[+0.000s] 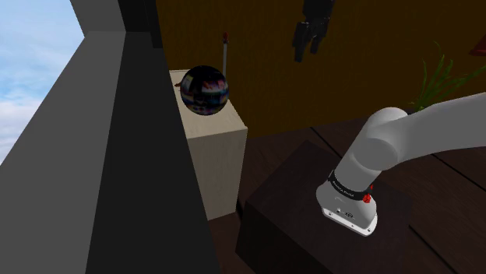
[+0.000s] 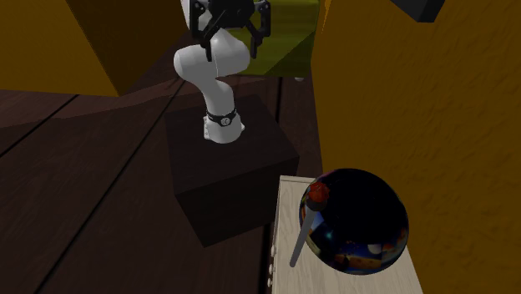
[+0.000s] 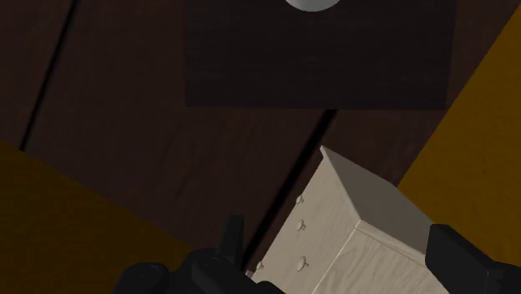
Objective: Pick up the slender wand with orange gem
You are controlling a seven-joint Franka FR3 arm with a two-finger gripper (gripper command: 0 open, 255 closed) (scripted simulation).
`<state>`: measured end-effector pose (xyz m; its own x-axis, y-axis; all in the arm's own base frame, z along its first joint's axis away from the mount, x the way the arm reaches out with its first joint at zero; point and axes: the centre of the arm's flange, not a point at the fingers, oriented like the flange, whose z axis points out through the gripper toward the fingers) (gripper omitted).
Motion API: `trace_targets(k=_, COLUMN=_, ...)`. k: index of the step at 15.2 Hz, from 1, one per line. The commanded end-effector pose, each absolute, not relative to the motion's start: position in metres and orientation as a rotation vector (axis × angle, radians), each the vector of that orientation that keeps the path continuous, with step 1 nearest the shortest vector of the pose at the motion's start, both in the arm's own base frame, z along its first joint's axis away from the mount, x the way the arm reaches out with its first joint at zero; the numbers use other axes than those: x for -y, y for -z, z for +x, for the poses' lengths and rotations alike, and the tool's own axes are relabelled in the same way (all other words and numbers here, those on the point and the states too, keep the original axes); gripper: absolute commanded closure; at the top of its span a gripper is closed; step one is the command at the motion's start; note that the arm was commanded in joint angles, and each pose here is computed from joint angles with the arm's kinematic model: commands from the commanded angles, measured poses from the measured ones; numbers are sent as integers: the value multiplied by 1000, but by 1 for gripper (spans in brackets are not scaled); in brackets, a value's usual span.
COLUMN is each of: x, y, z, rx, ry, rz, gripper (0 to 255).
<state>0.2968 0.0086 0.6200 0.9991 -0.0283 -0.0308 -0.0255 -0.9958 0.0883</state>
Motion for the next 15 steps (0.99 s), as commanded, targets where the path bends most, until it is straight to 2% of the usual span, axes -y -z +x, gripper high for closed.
trace_targets(k=1, x=-9, y=-620, z=297, rx=41, ry=49, rz=3053, gripper=0)
trace_targets(k=15, x=-22, y=-625, z=480, rx=406, ry=44, rz=3077, gripper=0)
